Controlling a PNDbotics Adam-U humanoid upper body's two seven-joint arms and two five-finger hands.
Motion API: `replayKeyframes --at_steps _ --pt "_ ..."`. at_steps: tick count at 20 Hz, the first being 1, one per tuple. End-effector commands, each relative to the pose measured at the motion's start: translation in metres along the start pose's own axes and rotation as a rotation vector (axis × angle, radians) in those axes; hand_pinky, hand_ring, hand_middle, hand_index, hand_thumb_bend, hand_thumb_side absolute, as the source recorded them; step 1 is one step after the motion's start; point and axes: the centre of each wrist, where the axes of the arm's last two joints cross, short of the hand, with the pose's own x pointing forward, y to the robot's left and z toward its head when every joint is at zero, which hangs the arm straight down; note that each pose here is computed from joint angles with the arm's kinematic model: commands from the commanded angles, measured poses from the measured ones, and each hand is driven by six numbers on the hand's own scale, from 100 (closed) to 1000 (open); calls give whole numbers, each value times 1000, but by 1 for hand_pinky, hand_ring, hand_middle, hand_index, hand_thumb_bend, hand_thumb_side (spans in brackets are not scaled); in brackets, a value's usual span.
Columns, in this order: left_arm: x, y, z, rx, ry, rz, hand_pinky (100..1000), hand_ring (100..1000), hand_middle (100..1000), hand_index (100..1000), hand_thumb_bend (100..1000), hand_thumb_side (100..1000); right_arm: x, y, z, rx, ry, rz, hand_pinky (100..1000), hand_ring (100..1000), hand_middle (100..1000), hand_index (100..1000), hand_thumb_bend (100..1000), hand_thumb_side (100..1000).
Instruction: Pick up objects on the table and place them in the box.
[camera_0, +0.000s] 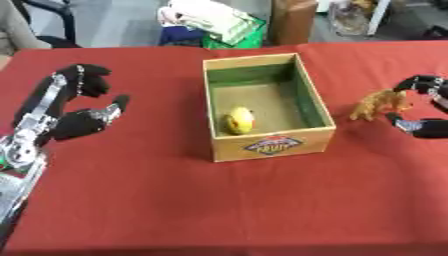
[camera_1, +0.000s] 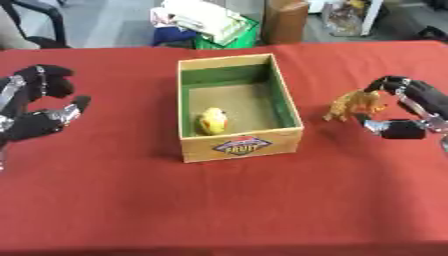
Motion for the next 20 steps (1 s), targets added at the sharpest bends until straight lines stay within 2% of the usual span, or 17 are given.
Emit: replayKeyframes --at_steps 1,6,12,20 --pt "4 7 -1 7 -15 -16 720 648 559 758 414 241 -6 -32 1 -67 -7 43 725 814 788 828 247 587" --pt "3 6 -1 1 -12 -15 720 647 558 759 413 241 -7 -42 0 -79 -7 51 731 820 796 834 245 600" --pt "4 5 -2 -3 -17 -16 720 646 558 760 413 242 -12 -39 -2 1 -1 81 776 874 860 863 244 631" --pt "7 5 -4 -7 -30 -15 719 645 558 760 413 244 -22 -37 -2 96 17 123 796 887 873 879 268 673"
